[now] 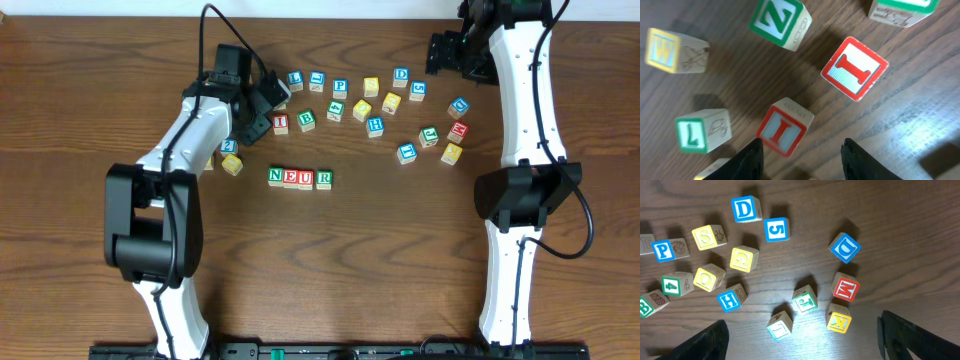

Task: Spell out NEURIPS
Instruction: 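Retract the left gripper back and to the left side, then move the right gripper to the back-center and close on the red I block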

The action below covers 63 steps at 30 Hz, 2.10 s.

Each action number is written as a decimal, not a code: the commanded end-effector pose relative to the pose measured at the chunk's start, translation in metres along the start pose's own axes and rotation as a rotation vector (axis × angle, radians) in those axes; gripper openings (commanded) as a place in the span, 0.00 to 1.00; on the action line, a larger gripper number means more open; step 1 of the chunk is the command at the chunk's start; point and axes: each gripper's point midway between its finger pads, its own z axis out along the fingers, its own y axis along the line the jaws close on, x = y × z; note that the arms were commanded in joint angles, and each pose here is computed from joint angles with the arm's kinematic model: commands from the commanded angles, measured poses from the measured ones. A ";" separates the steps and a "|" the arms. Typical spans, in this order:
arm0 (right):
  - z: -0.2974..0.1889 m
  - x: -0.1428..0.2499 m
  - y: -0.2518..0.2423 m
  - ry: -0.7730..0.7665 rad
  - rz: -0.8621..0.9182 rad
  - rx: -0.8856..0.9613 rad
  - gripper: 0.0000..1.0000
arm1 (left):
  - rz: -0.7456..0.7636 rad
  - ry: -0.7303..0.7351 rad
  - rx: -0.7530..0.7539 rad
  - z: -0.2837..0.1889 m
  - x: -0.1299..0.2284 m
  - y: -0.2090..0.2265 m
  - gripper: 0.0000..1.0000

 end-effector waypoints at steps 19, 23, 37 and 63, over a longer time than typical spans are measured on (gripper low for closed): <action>-0.003 0.004 0.003 0.007 -0.014 0.005 0.91 | 0.026 0.014 -0.088 0.029 0.002 0.024 0.50; -0.003 0.003 0.003 0.004 -0.014 0.004 0.91 | -0.001 -0.012 -0.107 0.016 -0.006 0.028 0.49; -0.008 0.010 0.107 -0.076 -0.276 -0.198 0.87 | -0.530 -0.253 -0.257 -0.145 -0.020 0.070 0.50; 0.074 0.118 0.369 -0.322 -0.969 -0.311 0.91 | -1.054 -0.146 -0.367 -0.217 0.108 0.104 0.51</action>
